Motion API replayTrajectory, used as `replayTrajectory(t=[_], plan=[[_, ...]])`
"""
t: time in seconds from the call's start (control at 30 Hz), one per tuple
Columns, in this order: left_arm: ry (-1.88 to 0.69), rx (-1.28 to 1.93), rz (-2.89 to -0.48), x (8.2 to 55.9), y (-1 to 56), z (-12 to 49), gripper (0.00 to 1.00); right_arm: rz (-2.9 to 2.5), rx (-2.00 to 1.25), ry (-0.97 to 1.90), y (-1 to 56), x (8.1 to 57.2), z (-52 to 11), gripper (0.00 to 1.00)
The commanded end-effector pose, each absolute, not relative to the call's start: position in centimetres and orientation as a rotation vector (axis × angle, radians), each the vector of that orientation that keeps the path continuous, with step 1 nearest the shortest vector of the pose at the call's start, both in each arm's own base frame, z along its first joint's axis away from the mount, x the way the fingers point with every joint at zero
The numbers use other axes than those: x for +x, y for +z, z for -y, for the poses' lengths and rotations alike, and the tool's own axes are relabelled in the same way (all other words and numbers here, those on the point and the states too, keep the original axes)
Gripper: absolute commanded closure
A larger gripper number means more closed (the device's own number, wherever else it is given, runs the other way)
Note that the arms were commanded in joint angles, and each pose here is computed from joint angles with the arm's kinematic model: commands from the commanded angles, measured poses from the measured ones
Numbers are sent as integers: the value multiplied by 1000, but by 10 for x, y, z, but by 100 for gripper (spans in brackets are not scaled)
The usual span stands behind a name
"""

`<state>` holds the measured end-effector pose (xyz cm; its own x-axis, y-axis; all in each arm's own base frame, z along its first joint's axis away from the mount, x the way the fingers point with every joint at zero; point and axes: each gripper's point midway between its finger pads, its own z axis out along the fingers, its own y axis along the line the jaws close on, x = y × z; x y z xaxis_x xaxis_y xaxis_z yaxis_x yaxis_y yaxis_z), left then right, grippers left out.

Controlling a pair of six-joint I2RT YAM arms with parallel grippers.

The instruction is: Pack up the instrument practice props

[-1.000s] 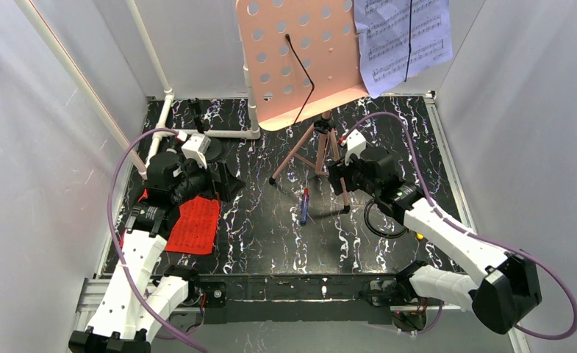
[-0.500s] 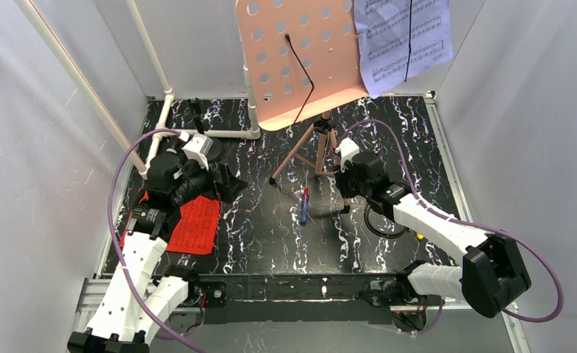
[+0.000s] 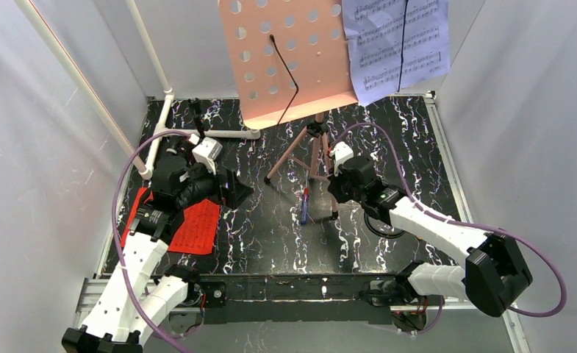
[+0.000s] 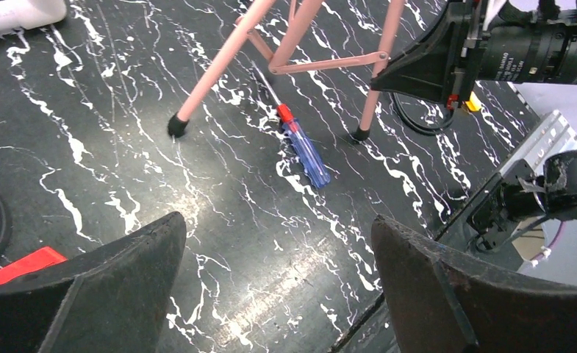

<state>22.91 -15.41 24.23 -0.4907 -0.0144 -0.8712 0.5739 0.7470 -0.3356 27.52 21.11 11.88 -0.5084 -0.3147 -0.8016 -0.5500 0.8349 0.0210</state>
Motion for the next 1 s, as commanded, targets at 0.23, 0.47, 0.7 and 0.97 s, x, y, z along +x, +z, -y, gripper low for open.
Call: replayTrajectory(t=[0.23,0.47,0.7,0.97], plan=[[-817,548,-1923,206,266,182,7,-2342,-598,427,102,222,-232,99],[-886,551,-1853,181,300,199,9,-2235,-568,447,148,225,-229,69],[-963,605,-1795,156,344,225,11,-2086,-501,357,224,231,-200,37],[-1011,723,-1713,133,404,264,11,-1926,-431,289,312,221,-158,25]])
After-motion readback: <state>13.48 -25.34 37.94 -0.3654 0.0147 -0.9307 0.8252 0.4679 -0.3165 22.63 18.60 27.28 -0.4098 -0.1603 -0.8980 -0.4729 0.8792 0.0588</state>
